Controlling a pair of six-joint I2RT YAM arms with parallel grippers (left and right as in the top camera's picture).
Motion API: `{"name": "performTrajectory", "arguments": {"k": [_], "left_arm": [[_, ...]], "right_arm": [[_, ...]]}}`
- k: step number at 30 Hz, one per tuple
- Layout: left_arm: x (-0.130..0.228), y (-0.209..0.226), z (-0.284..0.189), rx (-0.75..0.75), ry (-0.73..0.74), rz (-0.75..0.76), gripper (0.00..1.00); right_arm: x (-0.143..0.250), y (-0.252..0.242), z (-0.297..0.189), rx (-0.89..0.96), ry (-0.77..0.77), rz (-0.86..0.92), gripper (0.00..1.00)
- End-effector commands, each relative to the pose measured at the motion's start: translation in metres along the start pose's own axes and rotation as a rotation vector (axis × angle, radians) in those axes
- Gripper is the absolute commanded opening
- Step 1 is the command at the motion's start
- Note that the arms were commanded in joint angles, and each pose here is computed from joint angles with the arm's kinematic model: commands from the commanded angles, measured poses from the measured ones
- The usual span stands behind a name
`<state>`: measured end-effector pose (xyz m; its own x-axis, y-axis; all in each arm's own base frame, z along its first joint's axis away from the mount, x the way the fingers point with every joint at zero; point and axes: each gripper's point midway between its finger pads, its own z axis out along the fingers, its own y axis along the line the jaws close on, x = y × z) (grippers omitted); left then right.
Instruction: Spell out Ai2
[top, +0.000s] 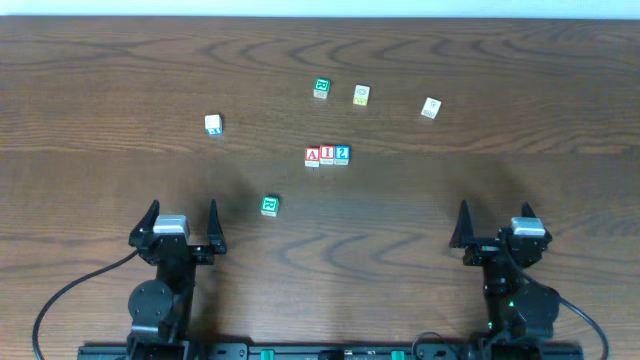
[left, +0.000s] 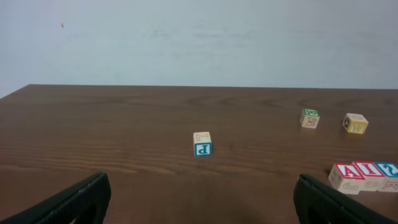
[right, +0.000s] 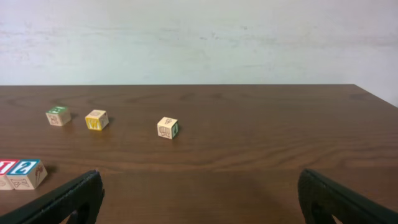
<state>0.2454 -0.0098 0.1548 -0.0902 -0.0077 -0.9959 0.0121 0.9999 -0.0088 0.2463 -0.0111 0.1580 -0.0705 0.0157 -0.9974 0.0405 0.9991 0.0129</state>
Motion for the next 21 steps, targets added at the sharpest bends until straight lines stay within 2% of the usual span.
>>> {"name": "performTrajectory", "arguments": {"k": [1,7,21], "left_arm": [[0.019,0.005,0.0,-0.027,0.067,0.026,0.95],[0.018,0.021,-0.001,-0.089,0.069,0.072,0.95],[0.019,0.018,0.0,-0.073,0.07,0.071,0.95]], "right_arm": [[0.001,0.001,0.0,-0.002,0.001,0.01,0.99],[0.001,0.001,0.0,-0.002,0.001,0.01,0.99],[0.001,0.001,0.0,-0.002,0.001,0.01,0.99]]}}
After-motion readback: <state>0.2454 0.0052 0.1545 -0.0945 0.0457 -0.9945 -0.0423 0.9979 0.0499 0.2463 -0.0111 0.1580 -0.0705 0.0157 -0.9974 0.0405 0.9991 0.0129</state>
